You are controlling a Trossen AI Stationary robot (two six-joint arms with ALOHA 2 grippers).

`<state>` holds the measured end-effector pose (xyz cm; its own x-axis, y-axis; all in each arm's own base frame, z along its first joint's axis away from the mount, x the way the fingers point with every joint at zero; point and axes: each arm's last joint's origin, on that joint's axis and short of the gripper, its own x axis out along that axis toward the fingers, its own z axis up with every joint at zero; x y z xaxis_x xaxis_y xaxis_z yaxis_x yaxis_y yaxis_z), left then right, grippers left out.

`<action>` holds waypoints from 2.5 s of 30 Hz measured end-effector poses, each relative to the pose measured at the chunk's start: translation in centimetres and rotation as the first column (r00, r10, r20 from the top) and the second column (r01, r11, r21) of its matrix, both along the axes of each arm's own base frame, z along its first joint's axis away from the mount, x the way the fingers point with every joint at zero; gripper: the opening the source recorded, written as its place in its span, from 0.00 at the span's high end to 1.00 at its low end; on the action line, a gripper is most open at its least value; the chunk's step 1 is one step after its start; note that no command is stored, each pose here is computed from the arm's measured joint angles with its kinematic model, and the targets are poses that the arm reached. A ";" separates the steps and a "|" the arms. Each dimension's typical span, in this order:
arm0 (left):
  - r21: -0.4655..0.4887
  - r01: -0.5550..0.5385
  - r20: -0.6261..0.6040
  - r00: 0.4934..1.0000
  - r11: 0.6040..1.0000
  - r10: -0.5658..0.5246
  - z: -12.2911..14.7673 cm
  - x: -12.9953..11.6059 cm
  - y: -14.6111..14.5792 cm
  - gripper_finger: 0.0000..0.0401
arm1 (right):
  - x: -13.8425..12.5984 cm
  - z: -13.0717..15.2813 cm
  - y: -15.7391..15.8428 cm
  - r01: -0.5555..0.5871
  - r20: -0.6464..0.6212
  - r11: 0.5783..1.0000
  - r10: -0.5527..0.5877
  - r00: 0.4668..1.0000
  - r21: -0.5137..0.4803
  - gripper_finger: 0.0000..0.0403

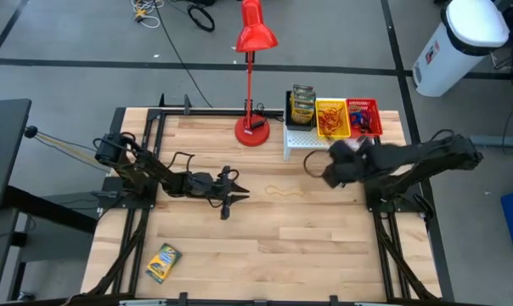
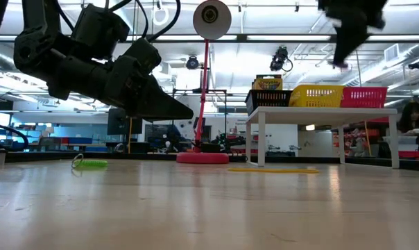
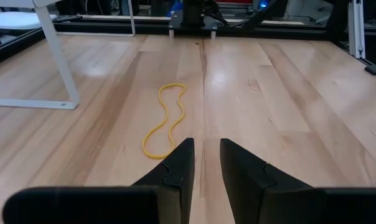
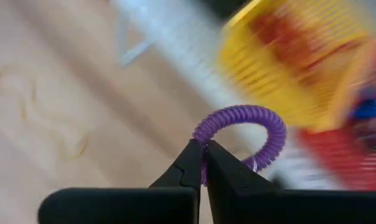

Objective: Pick & Place Office Desk Supplies
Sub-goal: Put the violet spring keychain into the red bin, then put the crayon box into the black bin

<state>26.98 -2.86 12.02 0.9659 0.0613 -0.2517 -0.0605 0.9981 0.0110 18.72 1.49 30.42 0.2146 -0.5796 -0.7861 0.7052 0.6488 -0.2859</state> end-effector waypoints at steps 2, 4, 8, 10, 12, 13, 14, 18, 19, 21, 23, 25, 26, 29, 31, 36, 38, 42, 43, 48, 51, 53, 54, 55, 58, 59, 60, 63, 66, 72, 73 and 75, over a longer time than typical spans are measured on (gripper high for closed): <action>-0.001 0.000 0.000 1.000 1.000 0.000 0.0 0.0 0.0 0.79 | -0.6 2.5 -0.8 0.042 0.005 0.998 -0.041 0.999 -0.055 0.96; -0.001 0.000 0.000 1.000 1.000 0.000 0.0 0.0 0.0 0.79 | -1.2 4.0 -2.0 0.099 -0.015 0.990 -0.101 0.995 -0.100 0.96; -0.004 -0.001 0.000 1.000 1.000 0.001 0.0 0.0 0.0 0.79 | -2.2 4.9 -5.7 0.187 -0.062 0.973 -0.196 0.979 -0.134 0.98; -0.005 -0.001 0.000 1.000 1.000 0.001 0.0 0.0 0.0 0.79 | -2.6 4.8 -8.0 0.235 -0.091 0.963 -0.248 0.964 -0.129 0.98; -0.004 -0.001 -0.001 1.000 1.000 0.001 0.0 0.0 0.0 0.79 | -3.4 4.5 -10.4 0.281 -0.131 0.955 -0.292 0.947 -0.097 0.98; -0.004 -0.001 -0.002 1.000 1.000 0.001 0.0 0.0 0.0 0.79 | -3.7 4.4 -11.5 0.299 -0.135 0.951 -0.308 0.942 -0.081 0.97; -0.003 -0.001 -0.002 1.000 1.000 0.001 0.0 0.0 0.0 0.79 | -4.1 4.4 -12.6 0.311 -0.131 0.948 -0.317 0.939 -0.065 0.97; 0.000 0.000 -0.003 1.000 1.000 0.000 0.0 0.0 0.0 0.79 | -4.9 4.4 -15.4 0.319 -0.061 0.948 -0.318 0.946 0.004 0.96; 0.000 0.000 -0.003 1.000 1.000 0.000 0.0 0.0 0.0 0.79 | -5.1 4.3 -15.7 0.323 -0.057 0.946 -0.322 0.945 0.015 0.96; -0.001 0.000 -0.003 1.000 1.000 0.000 0.0 0.0 0.0 0.79 | -5.4 4.1 -16.3 0.339 -0.073 0.940 -0.336 0.939 0.033 0.95; -0.004 -0.001 -0.002 1.000 1.000 0.001 0.0 0.0 0.0 0.79 | -5.7 3.8 -16.6 0.360 -0.101 0.932 -0.354 0.930 0.047 0.93; -0.004 -0.001 -0.002 1.000 1.000 0.001 0.0 0.0 0.0 0.79 | -5.6 3.4 -16.9 0.374 -0.121 0.925 -0.365 0.923 0.061 0.91; -0.004 -0.001 -0.002 1.000 1.000 0.001 0.0 0.0 0.0 0.79 | -5.4 3.1 -16.9 0.374 -0.126 0.925 -0.363 0.923 0.073 0.89; -0.007 -0.002 -0.002 1.000 1.000 0.002 0.0 0.0 0.0 0.79 | -5.1 1.9 -17.2 0.368 -0.150 0.925 -0.351 0.924 0.098 0.85; -0.009 -0.002 -0.003 1.000 1.000 0.002 0.0 0.0 0.0 0.79 | -5.0 1.1 -17.4 0.369 -0.169 0.923 -0.350 0.922 0.105 0.83; -0.009 -0.002 -0.008 1.000 1.000 0.002 -0.1 0.0 0.0 0.79 | -5.0 0.4 -17.6 0.391 -0.223 0.919 -0.370 0.902 0.055 0.76; -0.010 -0.002 -0.008 1.000 1.000 0.002 -0.1 0.0 0.0 0.79 | -5.1 0.5 -17.6 0.396 -0.228 0.918 -0.377 0.898 0.040 0.71; -0.011 -0.003 -0.009 1.000 1.000 0.003 -0.1 0.0 0.0 0.79 | -5.3 1.5 -17.3 0.396 -0.194 0.918 -0.385 0.902 0.021 0.61; -0.011 -0.003 -0.009 1.000 1.000 0.003 -0.1 0.0 0.0 0.79 | -5.4 1.7 -17.2 0.396 -0.185 0.918 -0.387 0.903 0.015 0.58; -0.019 -0.005 -0.009 1.000 1.000 0.005 -0.1 0.0 0.0 0.79 | -5.9 3.6 -16.6 0.390 -0.122 0.921 -0.385 0.915 0.017 0.46; -0.020 -0.006 -0.009 1.000 1.000 0.005 -0.1 0.0 0.0 0.79 | -6.5 4.8 -15.6 0.356 -0.064 0.931 -0.352 0.934 0.073 0.44; -0.020 -0.006 -0.009 1.000 1.000 0.006 -0.1 0.0 0.0 0.79 | -6.6 5.4 -14.3 0.293 -0.026 0.953 -0.292 0.956 0.081 0.46; -0.020 -0.005 -0.009 1.000 1.000 0.005 -0.1 0.0 0.0 0.79 | -6.6 5.6 -13.5 0.253 -0.009 0.965 -0.253 0.967 0.073 0.49; -0.020 -0.005 -0.009 1.000 1.000 0.005 -0.1 0.0 0.0 0.79 | -6.7 5.7 -12.7 0.216 0.003 0.974 -0.217 0.976 0.068 0.52; -0.021 0.008 -0.030 1.000 1.000 -0.009 -0.3 -0.1 0.0 0.79 | -6.8 5.8 -10.1 0.109 0.067 0.993 -0.112 0.991 0.047 0.64; -0.021 0.010 -0.041 0.999 1.000 -0.011 -0.4 -0.1 0.0 0.79 | -6.9 5.7 -9.2 0.077 0.097 0.996 -0.080 0.992 0.039 0.69; -0.023 0.011 -0.055 0.998 1.000 -0.012 -0.6 -0.1 0.0 0.79 | -7.0 5.5 -8.4 0.042 0.121 0.999 -0.045 0.992 0.029 0.74; -0.037 0.010 -0.098 0.995 0.999 -0.013 -1.0 -0.3 0.0 0.79 | -7.0 4.5 -6.5 -0.059 0.197 0.998 0.060 0.978 -0.011 0.90; -0.054 0.004 -0.100 0.995 0.999 -0.010 -1.0 -0.3 0.0 0.79 | -6.3 2.8 -4.9 -0.189 0.282 0.980 0.197 0.939 -0.057 0.98; -0.077 0.006 -0.098 0.995 0.997 -0.014 -0.6 0.3 -0.4 0.81 | -2.9 -1.1 -2.0 -0.413 0.426 0.878 0.479 0.767 -0.243 0.94; -0.076 0.011 -0.109 0.994 0.997 -0.020 -0.7 0.3 -0.6 0.83 | -2.4 -1.6 -1.5 -0.440 0.447 0.852 0.523 0.726 -0.283 0.95; -0.075 0.027 -0.119 0.992 0.997 -0.036 -0.6 0.5 -1.1 0.87 | -1.4 -2.7 -0.3 -0.493 0.478 0.795 0.607 0.636 -0.353 0.98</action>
